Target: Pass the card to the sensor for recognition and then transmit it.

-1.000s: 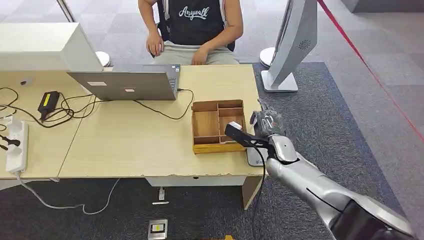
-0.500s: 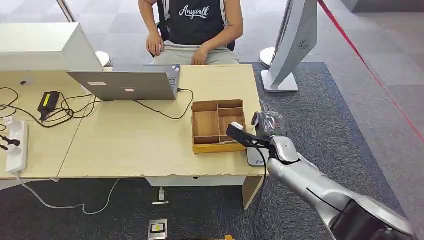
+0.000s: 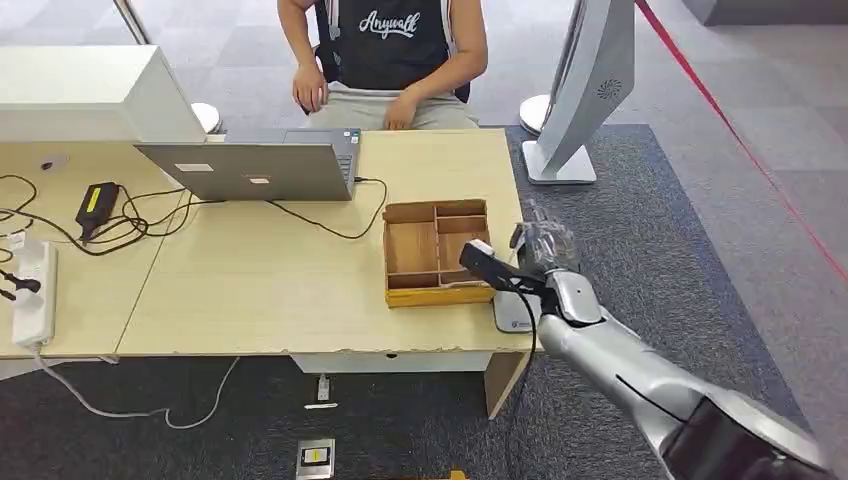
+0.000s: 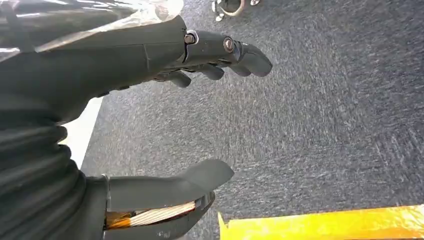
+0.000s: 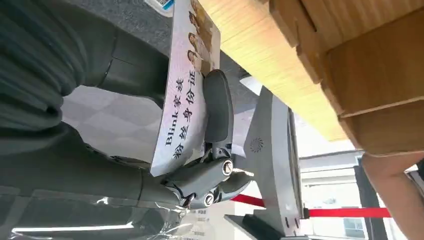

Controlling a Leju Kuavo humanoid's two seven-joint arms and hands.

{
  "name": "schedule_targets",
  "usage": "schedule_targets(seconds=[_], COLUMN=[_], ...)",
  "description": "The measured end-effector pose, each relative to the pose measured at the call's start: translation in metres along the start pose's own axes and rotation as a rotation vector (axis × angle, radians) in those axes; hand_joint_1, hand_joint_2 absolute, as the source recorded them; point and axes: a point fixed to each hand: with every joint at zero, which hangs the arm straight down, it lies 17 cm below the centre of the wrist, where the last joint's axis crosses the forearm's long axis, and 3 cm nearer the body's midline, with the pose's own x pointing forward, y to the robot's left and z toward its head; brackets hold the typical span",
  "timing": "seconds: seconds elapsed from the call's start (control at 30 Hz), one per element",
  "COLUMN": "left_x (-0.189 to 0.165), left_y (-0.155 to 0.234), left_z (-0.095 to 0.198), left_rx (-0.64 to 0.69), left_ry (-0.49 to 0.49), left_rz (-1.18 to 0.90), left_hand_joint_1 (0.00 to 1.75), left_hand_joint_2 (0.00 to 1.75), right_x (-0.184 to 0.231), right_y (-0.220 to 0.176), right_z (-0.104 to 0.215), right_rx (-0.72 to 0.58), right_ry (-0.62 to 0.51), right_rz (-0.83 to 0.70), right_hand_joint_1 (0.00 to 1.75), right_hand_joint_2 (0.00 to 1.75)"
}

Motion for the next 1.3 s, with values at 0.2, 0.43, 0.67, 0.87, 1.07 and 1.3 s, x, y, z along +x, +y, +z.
schedule_targets(seconds=[0.2, 0.43, 0.67, 0.87, 1.07, 1.3], left_x=[-0.001, -0.003, -0.004, -0.004, -0.005, -0.005], left_y=[0.000, 0.002, 0.002, 0.002, 0.001, 0.001], left_z=[0.000, 0.000, 0.000, 0.000, 0.000, 0.000], left_rx=[0.001, 0.010, 0.012, 0.011, 0.010, 0.010], left_ry=[0.008, 0.019, 0.030, 0.031, 0.034, 0.034], left_rz=[0.007, 0.013, 0.019, 0.021, 0.026, 0.027], left_hand_joint_1=[0.00, 0.00, 0.00, 0.00, 0.00, 0.00], left_hand_joint_2=[1.75, 1.75, 1.75, 1.75, 1.75, 1.75], right_x=[-0.012, -0.017, -0.020, -0.020, -0.019, -0.019], right_y=[0.000, 0.006, 0.013, 0.024, 0.032, 0.038], right_z=[0.000, 0.003, 0.006, 0.011, 0.015, 0.017], right_rx=[-0.002, 0.010, 0.026, 0.054, 0.068, 0.089], right_ry=[0.021, 0.031, 0.031, 0.030, 0.032, 0.033], right_rz=[-0.007, -0.008, -0.013, -0.012, -0.012, -0.007], right_hand_joint_1=[1.75, 1.75, 1.75, 1.75, 1.75, 1.75], right_hand_joint_2=[1.75, 1.75, 1.75, 1.75, 1.75, 1.75])
